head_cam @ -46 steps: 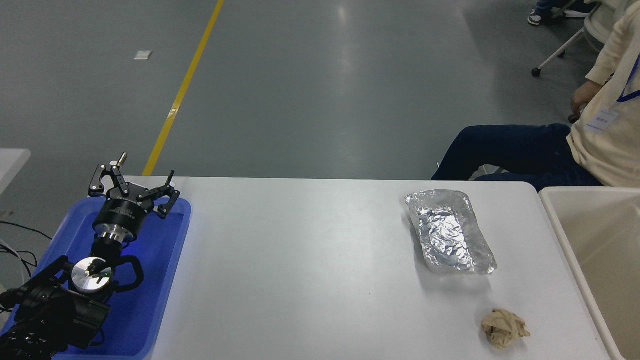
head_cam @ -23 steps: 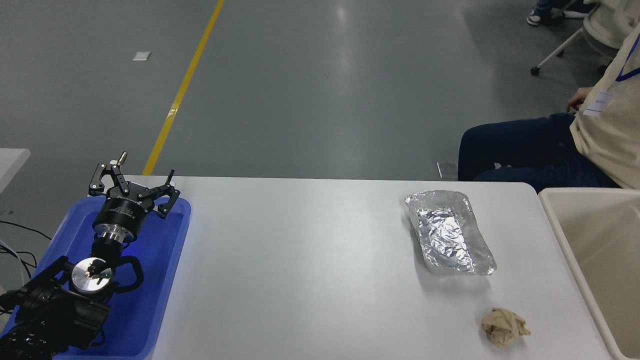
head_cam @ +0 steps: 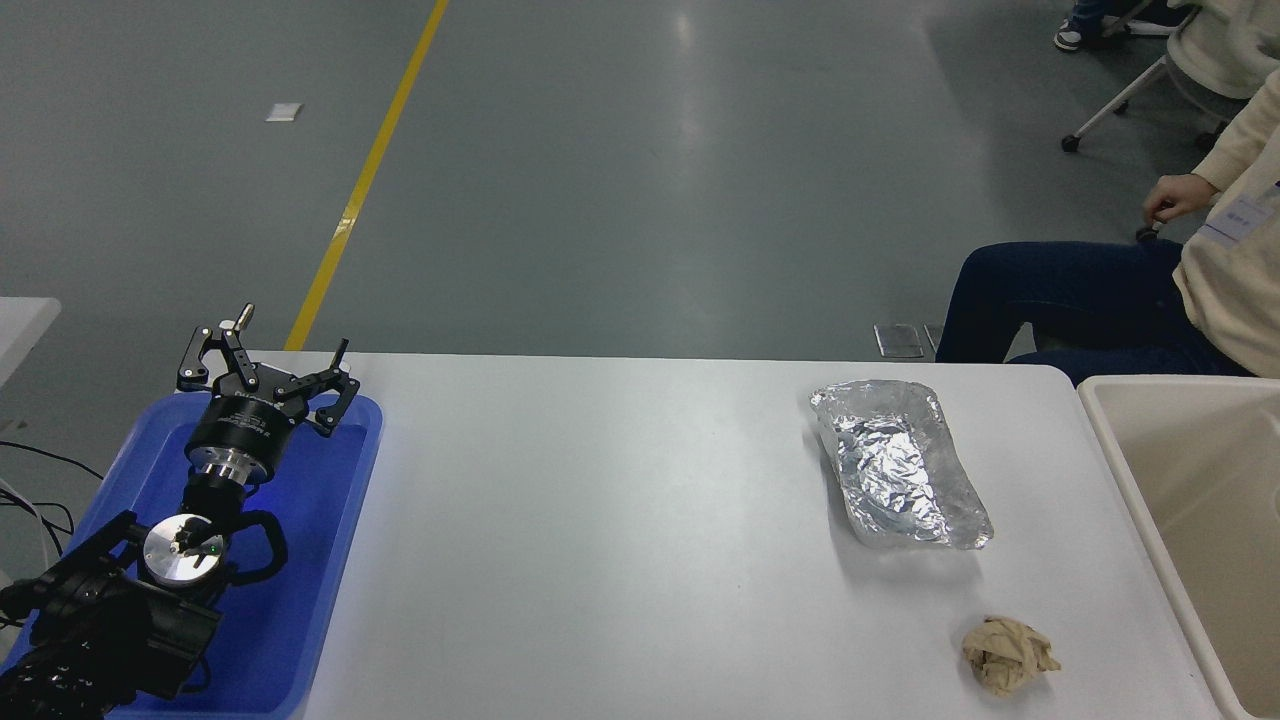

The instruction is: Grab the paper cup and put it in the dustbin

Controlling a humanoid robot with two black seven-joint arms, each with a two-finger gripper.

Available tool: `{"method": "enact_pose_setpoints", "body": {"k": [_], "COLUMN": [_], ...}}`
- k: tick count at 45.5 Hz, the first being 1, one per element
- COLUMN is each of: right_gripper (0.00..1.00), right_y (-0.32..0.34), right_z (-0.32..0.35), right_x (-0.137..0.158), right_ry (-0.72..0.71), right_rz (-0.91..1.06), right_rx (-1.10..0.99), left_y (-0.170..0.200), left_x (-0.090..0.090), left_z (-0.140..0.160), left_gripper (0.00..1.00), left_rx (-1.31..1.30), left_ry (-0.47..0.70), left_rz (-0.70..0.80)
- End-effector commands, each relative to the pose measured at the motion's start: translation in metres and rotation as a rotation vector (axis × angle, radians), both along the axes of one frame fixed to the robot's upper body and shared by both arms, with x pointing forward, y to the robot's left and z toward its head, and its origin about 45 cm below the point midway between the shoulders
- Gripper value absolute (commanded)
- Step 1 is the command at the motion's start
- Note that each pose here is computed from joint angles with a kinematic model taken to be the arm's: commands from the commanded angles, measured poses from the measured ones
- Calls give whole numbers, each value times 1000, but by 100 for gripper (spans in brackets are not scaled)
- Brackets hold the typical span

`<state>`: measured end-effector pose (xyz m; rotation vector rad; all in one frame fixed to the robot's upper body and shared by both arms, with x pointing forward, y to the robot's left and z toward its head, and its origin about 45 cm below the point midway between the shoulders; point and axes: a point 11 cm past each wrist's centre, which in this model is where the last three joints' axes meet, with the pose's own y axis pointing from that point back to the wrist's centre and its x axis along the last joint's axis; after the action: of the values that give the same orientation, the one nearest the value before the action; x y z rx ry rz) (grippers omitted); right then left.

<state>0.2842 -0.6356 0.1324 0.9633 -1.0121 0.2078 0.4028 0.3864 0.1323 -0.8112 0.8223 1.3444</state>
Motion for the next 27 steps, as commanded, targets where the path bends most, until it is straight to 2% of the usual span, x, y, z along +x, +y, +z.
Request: {"method": "enact_pose_setpoints", "body": {"k": [1, 12, 21, 27], "right_gripper": [99, 100, 100, 100], "right_y": [5, 14, 29, 27], "right_z": [-4, -16, -25, -22], "right_x": [2, 0, 6, -2], "right_ry": [-78, -144, -138, -117], "right_rz": [12, -66, -66, -84], "right_rx": [-38, 85, 153, 208], "left_y": [0, 0, 0, -1], "left_x": [0, 0, 0, 0], "left_z": [0, 0, 0, 0], "left_gripper": [100, 100, 100, 100], "left_rx": [0, 0, 0, -1], "left_ry": [0, 0, 0, 0], "left_rz": [0, 0, 0, -1]}}
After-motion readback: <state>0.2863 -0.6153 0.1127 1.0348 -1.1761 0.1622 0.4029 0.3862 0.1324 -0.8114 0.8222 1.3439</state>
